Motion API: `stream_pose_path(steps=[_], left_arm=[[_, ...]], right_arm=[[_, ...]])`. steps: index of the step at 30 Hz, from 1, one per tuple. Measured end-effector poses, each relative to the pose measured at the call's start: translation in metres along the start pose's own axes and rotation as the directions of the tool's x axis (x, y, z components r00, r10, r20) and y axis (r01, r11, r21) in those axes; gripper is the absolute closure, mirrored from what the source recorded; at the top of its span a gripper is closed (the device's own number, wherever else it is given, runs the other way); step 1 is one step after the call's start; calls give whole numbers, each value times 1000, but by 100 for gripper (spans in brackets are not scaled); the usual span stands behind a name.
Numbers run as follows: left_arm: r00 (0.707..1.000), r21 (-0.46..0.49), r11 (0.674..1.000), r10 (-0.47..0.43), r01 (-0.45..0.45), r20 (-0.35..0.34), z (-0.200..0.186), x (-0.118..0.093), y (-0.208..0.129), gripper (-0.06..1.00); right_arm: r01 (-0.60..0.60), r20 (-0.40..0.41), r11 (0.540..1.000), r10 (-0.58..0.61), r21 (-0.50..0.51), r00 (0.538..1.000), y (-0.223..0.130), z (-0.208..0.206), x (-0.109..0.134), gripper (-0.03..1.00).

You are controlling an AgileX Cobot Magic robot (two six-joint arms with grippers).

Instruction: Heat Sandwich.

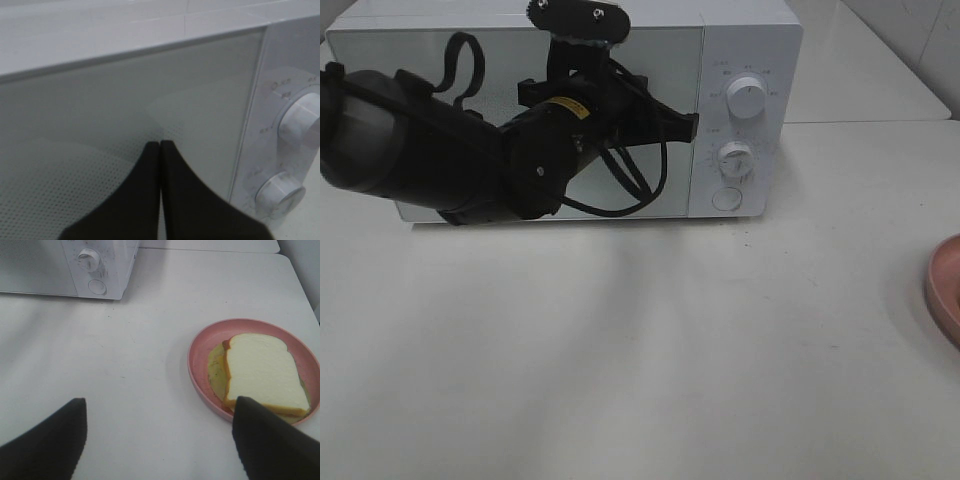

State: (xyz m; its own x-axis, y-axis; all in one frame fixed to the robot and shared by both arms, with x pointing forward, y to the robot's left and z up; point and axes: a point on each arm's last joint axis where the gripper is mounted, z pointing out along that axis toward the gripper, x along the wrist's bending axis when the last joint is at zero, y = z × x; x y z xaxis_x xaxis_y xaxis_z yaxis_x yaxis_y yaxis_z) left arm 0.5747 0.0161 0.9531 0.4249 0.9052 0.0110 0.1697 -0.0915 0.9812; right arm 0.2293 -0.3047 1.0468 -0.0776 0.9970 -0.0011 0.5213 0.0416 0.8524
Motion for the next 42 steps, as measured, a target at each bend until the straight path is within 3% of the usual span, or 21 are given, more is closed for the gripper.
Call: stream_pose_path(steps=[21, 28, 36, 41, 42], left_arm=[[1000, 11, 1000, 16, -16, 17, 0, -2, 3, 94], [999, -7, 1000, -9, 8, -32, -19, 6, 4, 94], [1000, 16, 1000, -1, 1, 29, -51, -8, 8, 94], [997, 104, 995, -16, 8, 81, -66, -10, 8, 94], [994, 162, 987, -32, 14, 107, -71, -12, 7, 90]], right_arm=[[0, 0, 1000, 0, 0, 1000, 0, 0, 0, 20], [0, 0, 1000, 0, 0, 1000, 0, 0, 0, 20], [0, 0, 1000, 0, 0, 1000, 0, 0, 0, 20], [0, 0, 1000, 0, 0, 1000, 0, 0, 0, 20], [0, 0, 1000, 0, 0, 1000, 0, 0, 0, 20]])
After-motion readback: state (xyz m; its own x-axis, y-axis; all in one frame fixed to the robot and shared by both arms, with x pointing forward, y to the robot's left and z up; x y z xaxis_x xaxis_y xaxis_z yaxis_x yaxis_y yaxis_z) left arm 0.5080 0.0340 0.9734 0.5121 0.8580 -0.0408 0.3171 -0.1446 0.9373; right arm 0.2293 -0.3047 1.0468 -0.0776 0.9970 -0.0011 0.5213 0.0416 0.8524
